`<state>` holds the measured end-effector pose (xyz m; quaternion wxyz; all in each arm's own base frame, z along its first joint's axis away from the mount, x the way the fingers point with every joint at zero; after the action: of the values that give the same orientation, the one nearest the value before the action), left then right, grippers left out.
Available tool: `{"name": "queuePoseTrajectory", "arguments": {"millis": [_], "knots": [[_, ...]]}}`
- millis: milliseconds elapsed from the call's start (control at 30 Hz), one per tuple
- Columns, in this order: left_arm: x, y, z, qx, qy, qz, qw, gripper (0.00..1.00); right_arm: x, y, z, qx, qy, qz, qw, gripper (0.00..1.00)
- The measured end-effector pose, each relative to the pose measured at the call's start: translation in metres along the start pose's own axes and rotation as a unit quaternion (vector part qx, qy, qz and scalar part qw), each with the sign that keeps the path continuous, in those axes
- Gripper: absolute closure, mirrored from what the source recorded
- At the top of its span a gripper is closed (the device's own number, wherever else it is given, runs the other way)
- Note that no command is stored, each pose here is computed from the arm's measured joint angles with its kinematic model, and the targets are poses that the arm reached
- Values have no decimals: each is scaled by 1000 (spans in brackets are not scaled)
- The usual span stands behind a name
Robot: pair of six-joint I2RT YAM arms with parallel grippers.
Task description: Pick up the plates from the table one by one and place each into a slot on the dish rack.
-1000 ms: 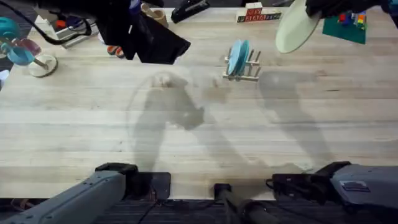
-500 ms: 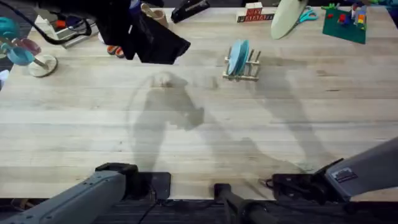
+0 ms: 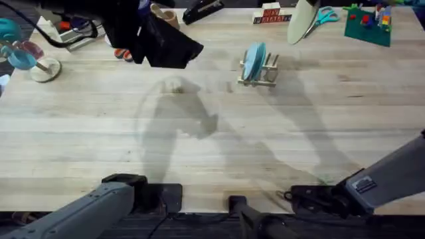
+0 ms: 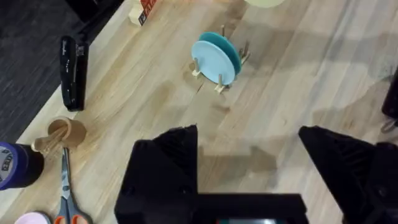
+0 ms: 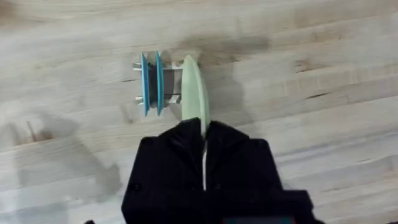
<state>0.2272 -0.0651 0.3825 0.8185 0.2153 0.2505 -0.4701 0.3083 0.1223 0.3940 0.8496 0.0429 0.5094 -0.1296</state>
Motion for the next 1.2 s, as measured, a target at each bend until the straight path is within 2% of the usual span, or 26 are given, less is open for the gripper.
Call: {"name": "queuePoseTrajectory", "arguments": {"millis": [267,433,667,1200], "knots": [[0,0,0,0,0,0,1000,8,17,7,2,7,24,-5,1000,972],[0,0,0,0,0,0,1000,8,30,-2,5,24,52,-8,998,971],[0,0,0,0,0,0,1000,8,69,-4,-12,12,117,-47,992,971],[0,0,0,0,0,0,1000,8,84,16,-6,-6,101,19,995,971]]}}
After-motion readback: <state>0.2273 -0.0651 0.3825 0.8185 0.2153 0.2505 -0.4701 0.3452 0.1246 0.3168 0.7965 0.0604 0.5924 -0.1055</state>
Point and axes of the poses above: each hand's point on the last joint's axis, 136 mm out from that joint toward the fingers, its own x axis out along the fingers, its own y axis along the line the jaws close on, z = x × y, the point moved 9 cm from there along -x, back along the fingers, and after that the axes turned 4 degrees about x, right-handed, at the moved point
